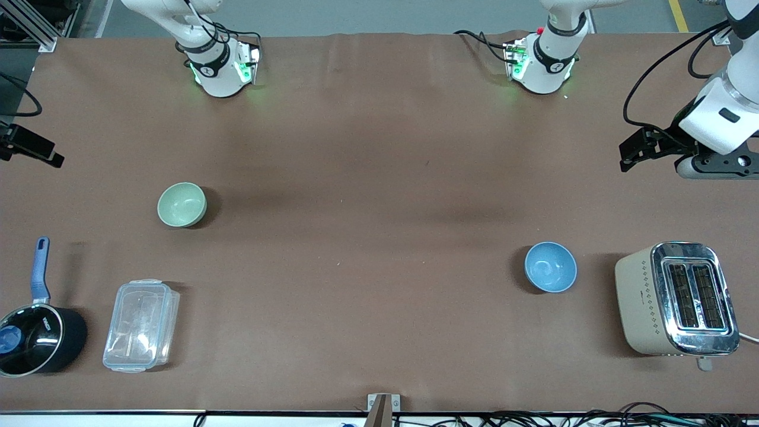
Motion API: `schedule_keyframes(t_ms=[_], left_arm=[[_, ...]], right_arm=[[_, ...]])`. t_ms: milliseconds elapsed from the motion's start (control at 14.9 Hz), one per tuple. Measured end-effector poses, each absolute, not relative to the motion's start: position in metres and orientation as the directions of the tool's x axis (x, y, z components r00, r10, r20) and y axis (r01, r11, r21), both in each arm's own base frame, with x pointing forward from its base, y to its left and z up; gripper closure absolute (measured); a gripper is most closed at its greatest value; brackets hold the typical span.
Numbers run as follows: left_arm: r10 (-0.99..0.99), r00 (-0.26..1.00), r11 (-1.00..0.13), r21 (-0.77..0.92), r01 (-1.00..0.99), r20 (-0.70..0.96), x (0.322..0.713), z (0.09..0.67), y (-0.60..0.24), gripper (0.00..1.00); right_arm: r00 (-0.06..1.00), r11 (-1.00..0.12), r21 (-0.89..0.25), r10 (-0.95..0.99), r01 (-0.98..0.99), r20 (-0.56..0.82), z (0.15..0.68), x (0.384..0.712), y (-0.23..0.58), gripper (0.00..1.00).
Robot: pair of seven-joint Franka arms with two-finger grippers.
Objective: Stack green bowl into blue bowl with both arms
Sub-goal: 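Reach the left gripper to the blue bowl while the right reaches green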
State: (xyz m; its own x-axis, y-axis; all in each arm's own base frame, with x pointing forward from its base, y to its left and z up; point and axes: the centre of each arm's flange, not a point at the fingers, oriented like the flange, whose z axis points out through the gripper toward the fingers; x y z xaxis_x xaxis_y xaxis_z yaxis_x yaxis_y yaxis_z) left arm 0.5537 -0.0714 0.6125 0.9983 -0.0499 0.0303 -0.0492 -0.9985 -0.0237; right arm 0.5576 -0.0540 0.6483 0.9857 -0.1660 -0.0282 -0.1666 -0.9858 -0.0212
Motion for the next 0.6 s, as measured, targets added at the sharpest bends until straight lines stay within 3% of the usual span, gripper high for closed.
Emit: schedule_keyframes(t_ms=[336, 604], left_arm=[[-0.051, 0.999, -0.998, -0.022, -0.051, 0.019, 0.556, 0.61, -0.072, 0.0], [-0.038, 0.994, -0.999, 0.007, -0.037, -0.102, 0.598, 0.531, -0.059, 0.0]], right_arm=[[0.986, -0.986, -0.021, -0.166, -0.167, -0.028, 0.648, 0.558, -0.054, 0.0], [0.986, -0.986, -0.021, -0.166, -0.167, -0.029, 0.648, 0.557, -0.054, 0.0]])
